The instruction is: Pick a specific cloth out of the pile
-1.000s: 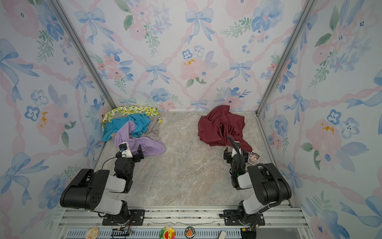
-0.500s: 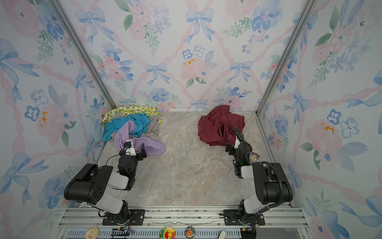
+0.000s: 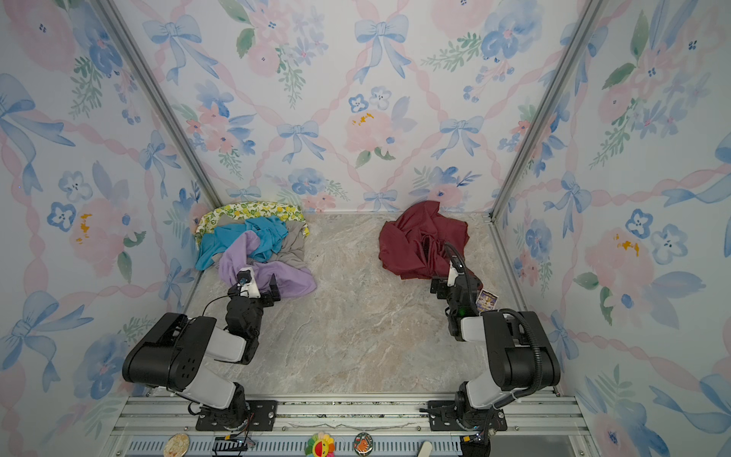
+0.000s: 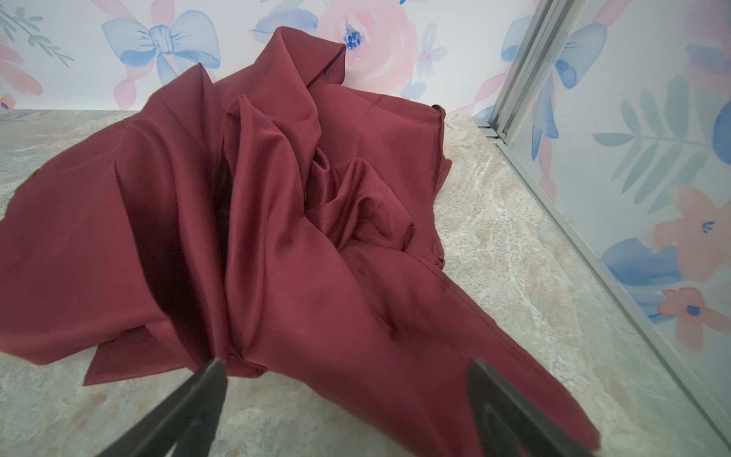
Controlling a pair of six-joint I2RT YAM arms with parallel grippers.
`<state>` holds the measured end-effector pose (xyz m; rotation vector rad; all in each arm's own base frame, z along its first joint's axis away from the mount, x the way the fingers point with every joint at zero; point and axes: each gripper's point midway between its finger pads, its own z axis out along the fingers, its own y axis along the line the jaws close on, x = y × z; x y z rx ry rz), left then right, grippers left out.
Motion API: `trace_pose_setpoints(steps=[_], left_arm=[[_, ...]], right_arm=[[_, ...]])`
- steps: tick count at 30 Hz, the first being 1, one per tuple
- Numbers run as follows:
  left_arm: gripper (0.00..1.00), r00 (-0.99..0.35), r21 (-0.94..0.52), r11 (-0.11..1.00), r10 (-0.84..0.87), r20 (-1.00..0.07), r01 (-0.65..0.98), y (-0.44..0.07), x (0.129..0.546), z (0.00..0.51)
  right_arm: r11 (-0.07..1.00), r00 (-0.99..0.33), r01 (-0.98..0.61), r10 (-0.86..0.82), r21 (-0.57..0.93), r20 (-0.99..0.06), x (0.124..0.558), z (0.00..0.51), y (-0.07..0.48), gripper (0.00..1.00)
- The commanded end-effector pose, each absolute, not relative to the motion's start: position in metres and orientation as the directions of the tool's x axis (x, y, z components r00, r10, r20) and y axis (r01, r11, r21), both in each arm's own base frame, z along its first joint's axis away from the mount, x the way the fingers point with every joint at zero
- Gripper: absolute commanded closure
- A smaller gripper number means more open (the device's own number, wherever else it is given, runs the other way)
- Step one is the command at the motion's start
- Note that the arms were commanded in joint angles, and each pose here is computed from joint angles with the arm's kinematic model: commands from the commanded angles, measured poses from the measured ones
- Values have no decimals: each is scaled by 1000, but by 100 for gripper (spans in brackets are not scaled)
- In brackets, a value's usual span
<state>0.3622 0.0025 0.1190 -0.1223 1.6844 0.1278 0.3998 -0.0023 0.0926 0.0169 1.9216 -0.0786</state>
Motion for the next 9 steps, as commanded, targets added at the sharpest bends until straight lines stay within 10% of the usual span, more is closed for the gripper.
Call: trace_pose_setpoints(steps=[1,9], left_arm=[[2,-86,22,986,8,-996,-164,4,364,128],[2,-84,22,986,8,-996,-164,4,364,129]], right_arm=[[999,-333,40,-15,-30,-943,400,97,2,3],[999,-333,30,-3,-14,-943,401,97,2,3]])
